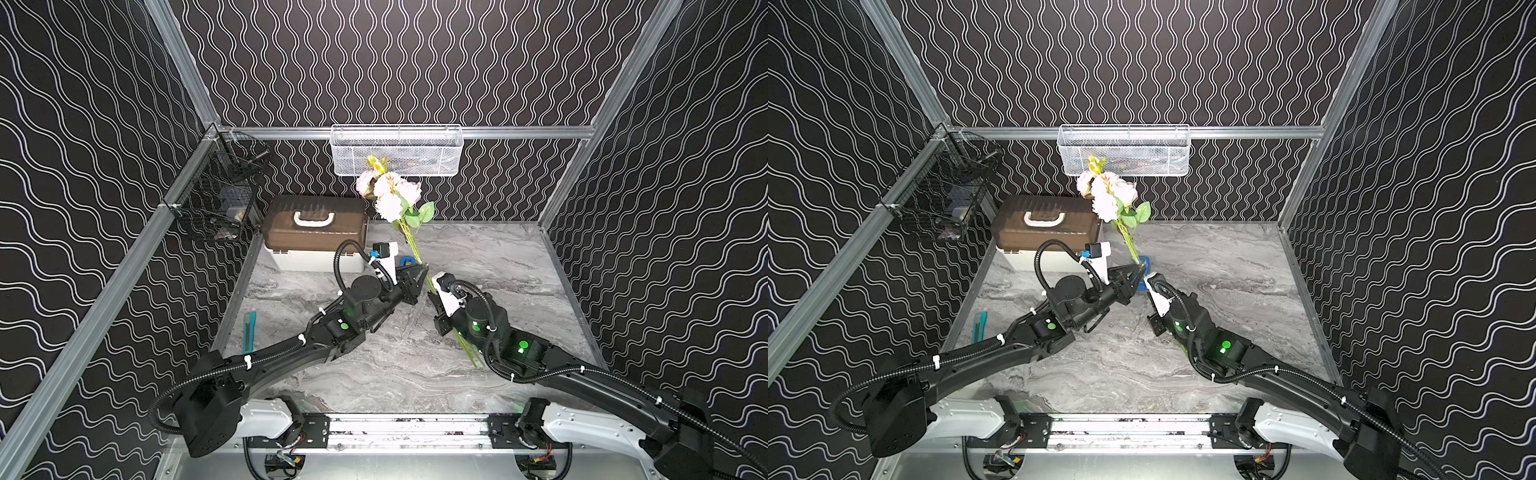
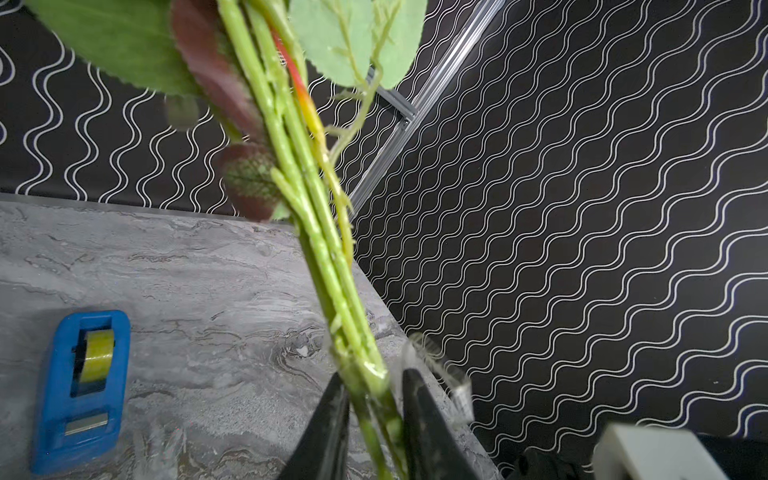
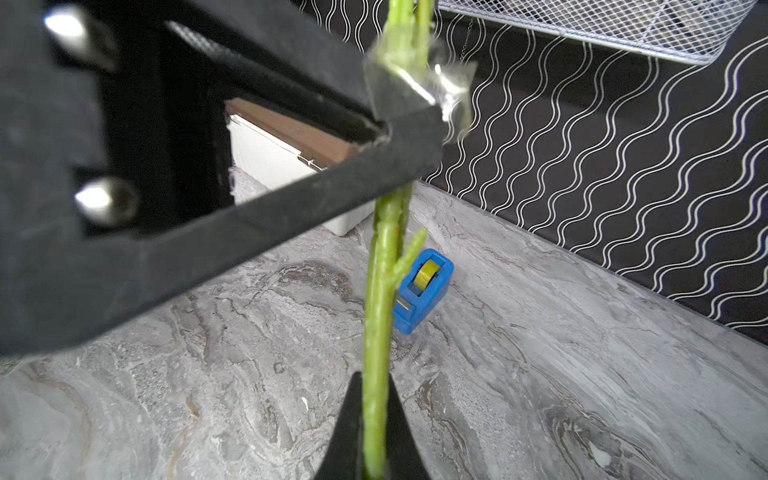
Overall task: Wrap bouquets with tape
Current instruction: Wrap the tape around the bouquet.
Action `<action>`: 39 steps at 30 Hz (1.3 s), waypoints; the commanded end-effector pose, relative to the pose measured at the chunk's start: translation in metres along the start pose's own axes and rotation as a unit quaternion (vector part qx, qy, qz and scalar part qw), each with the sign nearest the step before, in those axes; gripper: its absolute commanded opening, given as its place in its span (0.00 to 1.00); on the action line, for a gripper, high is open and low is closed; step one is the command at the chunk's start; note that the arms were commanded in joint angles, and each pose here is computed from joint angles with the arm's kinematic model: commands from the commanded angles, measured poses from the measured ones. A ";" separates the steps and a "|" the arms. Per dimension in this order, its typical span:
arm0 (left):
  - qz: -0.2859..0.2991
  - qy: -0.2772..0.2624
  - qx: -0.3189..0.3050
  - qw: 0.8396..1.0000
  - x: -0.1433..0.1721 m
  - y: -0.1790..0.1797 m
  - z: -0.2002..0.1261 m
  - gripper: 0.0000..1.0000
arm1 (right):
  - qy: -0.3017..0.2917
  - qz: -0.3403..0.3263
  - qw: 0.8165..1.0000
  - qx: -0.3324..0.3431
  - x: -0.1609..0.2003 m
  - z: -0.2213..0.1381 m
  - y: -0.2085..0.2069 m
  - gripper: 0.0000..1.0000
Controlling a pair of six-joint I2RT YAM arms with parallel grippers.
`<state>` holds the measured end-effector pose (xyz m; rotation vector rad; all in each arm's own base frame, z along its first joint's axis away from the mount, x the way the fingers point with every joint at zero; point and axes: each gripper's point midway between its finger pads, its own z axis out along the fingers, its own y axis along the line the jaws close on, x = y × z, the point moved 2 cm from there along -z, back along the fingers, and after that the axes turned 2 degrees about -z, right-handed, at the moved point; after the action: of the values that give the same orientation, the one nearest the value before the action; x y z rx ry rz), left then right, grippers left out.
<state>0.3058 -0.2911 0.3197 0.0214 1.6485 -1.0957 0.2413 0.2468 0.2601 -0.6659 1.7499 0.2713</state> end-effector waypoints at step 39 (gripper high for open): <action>0.064 -0.031 0.340 0.938 -0.058 -0.082 -0.045 0.00 | -0.068 0.234 0.932 -0.270 -0.058 -0.058 0.023 0.99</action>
<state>0.2807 -0.2825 0.3806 0.4463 1.3156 -1.3401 0.2096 0.2356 0.3217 -0.5154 1.6988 0.8391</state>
